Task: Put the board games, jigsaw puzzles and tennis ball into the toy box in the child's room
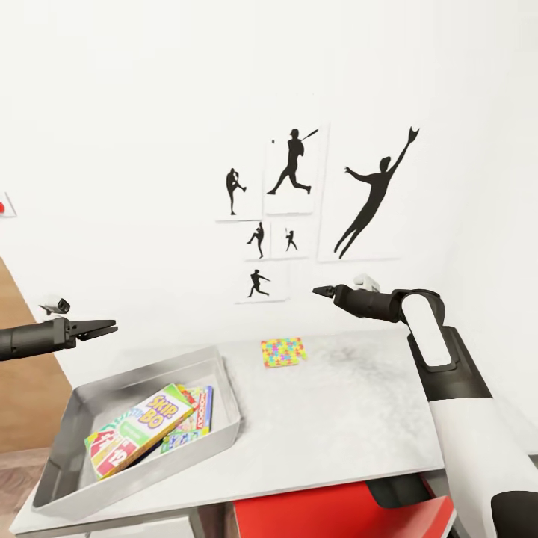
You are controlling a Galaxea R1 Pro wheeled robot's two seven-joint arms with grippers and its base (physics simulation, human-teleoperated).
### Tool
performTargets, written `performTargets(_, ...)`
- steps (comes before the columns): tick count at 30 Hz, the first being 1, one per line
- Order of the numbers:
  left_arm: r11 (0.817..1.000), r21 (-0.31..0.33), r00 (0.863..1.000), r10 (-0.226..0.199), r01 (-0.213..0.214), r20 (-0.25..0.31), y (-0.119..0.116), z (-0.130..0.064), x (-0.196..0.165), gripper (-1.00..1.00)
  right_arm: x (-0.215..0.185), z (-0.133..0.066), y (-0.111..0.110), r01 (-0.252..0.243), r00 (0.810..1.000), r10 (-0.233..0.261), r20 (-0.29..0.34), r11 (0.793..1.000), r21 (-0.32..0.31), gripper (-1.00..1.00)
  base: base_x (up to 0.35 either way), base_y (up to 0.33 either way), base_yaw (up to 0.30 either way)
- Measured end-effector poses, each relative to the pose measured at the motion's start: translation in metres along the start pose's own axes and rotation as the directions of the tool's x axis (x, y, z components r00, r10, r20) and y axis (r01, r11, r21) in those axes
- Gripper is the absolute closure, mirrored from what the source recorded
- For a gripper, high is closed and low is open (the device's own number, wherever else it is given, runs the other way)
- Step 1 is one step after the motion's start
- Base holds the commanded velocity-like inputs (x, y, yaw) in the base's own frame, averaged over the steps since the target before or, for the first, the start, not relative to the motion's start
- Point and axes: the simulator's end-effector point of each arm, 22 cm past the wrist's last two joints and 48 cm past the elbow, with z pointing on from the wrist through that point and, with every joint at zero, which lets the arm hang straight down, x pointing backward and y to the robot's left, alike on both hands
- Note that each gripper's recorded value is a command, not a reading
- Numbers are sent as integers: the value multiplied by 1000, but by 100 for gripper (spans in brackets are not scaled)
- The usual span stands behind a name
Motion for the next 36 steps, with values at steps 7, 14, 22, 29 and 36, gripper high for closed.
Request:
performTargets(7,1000,-1,1000,0,0,1,0,0,0,-100,0,0,0,-1,1000,1,-1,1000,1,-100,11,-15,0)
performTargets(14,1000,-1,1000,1,-1,0,0,0,0,-100,1,0,-1,-2,1000,2,-2,1000,3,-100,94,36,0)
performTargets(22,1000,0,1000,0,0,1,0,0,0,-100,1,1,-3,-2,1000,2,-2,1000,9,-100,21,10,0)
performTargets(29,1000,0,1000,0,0,1,0,-1,0,-100,1,1,-3,-2,1000,2,-3,1000,9,-100,17,17,0)
performTargets(36,1000,0,1000,0,0,1,0,0,0,-100,1,1,-3,-2,1000,2,-3,1000,9,-100,69,63,0)
